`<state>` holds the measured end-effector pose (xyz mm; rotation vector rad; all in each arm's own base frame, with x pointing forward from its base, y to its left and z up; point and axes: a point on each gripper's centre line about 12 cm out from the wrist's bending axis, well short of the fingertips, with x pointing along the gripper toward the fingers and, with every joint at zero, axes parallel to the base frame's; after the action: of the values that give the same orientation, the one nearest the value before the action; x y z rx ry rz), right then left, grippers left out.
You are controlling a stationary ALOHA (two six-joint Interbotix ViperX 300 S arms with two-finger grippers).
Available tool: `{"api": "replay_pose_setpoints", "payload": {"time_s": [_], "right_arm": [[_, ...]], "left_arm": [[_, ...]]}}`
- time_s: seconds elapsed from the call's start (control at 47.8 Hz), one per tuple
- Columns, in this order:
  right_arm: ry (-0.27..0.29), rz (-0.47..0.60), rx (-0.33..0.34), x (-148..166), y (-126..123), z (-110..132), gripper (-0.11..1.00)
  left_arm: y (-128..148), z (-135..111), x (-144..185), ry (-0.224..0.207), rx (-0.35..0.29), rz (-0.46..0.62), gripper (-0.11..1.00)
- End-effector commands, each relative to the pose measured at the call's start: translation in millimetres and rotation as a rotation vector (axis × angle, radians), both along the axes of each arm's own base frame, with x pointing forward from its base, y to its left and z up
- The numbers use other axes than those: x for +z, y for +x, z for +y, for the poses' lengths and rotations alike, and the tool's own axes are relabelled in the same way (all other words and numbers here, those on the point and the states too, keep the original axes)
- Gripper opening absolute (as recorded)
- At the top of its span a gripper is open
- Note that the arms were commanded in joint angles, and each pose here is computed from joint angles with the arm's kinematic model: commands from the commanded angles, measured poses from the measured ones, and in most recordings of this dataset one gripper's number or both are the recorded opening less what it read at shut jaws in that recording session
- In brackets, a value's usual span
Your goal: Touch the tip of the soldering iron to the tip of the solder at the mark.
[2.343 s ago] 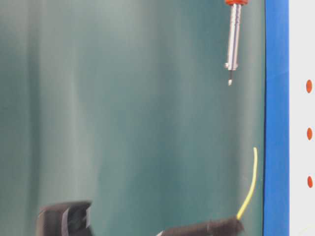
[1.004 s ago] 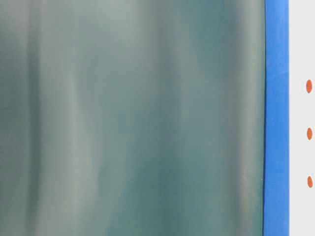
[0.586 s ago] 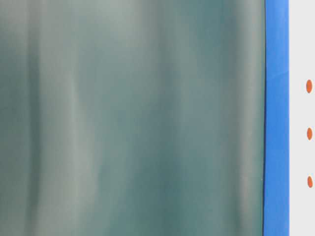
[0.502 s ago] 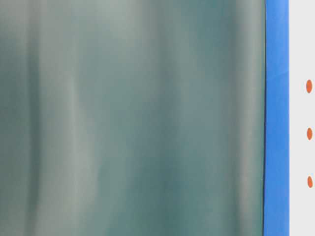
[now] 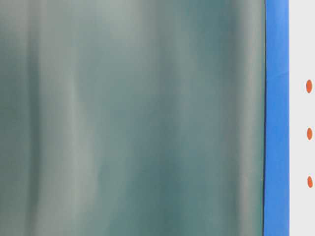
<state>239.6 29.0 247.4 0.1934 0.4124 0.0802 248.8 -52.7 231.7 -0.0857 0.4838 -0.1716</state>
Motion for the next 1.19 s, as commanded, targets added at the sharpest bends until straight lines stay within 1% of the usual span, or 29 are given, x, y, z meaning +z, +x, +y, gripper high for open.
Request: {"api": "replay_pose_setpoints", "payload": {"time_s": [0.0, 0.063, 0.126, 0.167, 0.293, 0.397, 0.481, 0.732, 1.025, 1.172], "right_arm": [[-0.037, -0.065, -0.041, 18, -10, -15, 0.77], [-0.07, -0.085, -0.061, 25, -18, -22, 0.77], [-0.115, -0.097, -0.076, 29, -26, -29, 0.77], [-0.136, -0.099, -0.087, 28, -31, -32, 0.76], [-0.166, -0.109, -0.125, 23, -42, -41, 0.75], [-0.163, -0.096, -0.15, 11, -51, -45, 0.74], [-0.157, -0.08, -0.157, 1, -54, -46, 0.74], [-0.123, -0.092, -0.171, -25, -56, -46, 0.74], [-0.098, -0.068, -0.181, -33, -52, -46, 0.74], [-0.097, -0.059, -0.18, -34, -53, -46, 0.74]], "left_arm": [[-8, 15, 15, 0.007, 0.042, -0.082, 0.75], [-15, 23, 20, 0.021, 0.063, -0.119, 0.74], [-23, 29, 23, 0.034, 0.078, -0.148, 0.74], [-27, 32, 24, 0.044, 0.086, -0.166, 0.74], [-41, 40, 21, 0.062, 0.11, -0.21, 0.74], [-51, 43, 17, 0.069, 0.123, -0.242, 0.74], [-59, 44, 11, 0.069, 0.126, -0.261, 0.74], [-75, 45, -14, 0.07, 0.127, -0.239, 0.72], [-80, 45, -19, 0.069, 0.128, -0.248, 0.72], [-81, 45, -19, 0.067, 0.128, -0.251, 0.72]]}}
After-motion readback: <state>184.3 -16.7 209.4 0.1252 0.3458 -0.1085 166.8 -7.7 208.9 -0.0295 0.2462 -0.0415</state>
